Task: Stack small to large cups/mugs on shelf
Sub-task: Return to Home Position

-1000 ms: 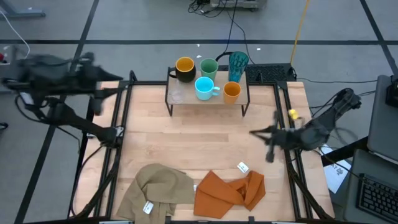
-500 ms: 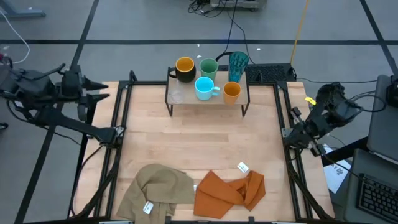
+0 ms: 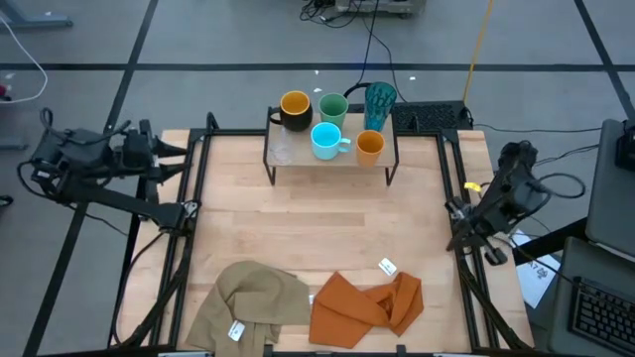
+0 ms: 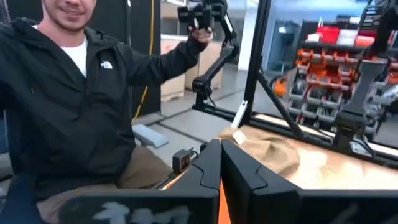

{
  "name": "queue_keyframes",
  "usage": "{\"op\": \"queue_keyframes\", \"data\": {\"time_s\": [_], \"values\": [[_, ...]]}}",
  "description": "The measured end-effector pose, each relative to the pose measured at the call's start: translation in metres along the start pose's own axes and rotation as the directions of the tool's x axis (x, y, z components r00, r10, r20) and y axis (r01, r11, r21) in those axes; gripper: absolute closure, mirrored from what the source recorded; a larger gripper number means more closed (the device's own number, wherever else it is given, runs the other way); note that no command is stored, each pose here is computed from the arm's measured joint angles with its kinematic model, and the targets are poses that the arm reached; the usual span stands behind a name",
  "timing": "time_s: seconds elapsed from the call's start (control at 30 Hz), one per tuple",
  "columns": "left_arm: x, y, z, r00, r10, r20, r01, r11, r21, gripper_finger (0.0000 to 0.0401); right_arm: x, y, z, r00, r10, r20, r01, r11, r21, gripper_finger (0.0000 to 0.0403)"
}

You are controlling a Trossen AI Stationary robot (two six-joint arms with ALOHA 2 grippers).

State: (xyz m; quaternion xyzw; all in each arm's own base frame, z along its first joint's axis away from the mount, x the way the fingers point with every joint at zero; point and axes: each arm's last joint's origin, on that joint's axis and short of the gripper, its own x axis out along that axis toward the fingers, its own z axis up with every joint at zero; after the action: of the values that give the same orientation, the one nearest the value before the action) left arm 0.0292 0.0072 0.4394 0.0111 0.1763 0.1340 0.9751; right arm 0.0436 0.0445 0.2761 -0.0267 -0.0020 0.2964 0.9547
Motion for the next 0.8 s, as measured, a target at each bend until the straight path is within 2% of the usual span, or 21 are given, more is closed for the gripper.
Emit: {"op": "queue_keyframes", "data": {"time_s": [0.17, 0.33, 0.53, 0.8], "values": [[0.005, -0.002, 0.001, 1.0, -0.004, 0.025, 0.004, 1.0, -0.003, 0.0256, 0.008, 0.005, -0.036, 0.993, -0.007, 0.117, 0.008, 1.0, -0.003, 0.0403], [0.008, -0.004, 0.005, 0.999, -0.006, 0.05, 0.006, 1.0, -0.005, 0.0256, 0.021, 0.009, -0.058, 0.991, -0.031, 0.13, 0.035, 0.999, -0.03, 0.0403], [0.018, -0.009, 0.011, 0.999, -0.018, 0.047, 0.016, 1.0, 0.027, 0.0256, 0.03, 0.003, -0.084, 0.985, -0.139, 0.104, 0.147, 0.986, -0.08, 0.0403], [0.022, -0.011, 0.012, 0.999, -0.021, 0.031, 0.021, 0.999, 0.025, 0.0256, 0.032, -0.016, -0.09, 0.942, -0.328, 0.071, 0.332, 0.941, -0.066, 0.0403]]}}
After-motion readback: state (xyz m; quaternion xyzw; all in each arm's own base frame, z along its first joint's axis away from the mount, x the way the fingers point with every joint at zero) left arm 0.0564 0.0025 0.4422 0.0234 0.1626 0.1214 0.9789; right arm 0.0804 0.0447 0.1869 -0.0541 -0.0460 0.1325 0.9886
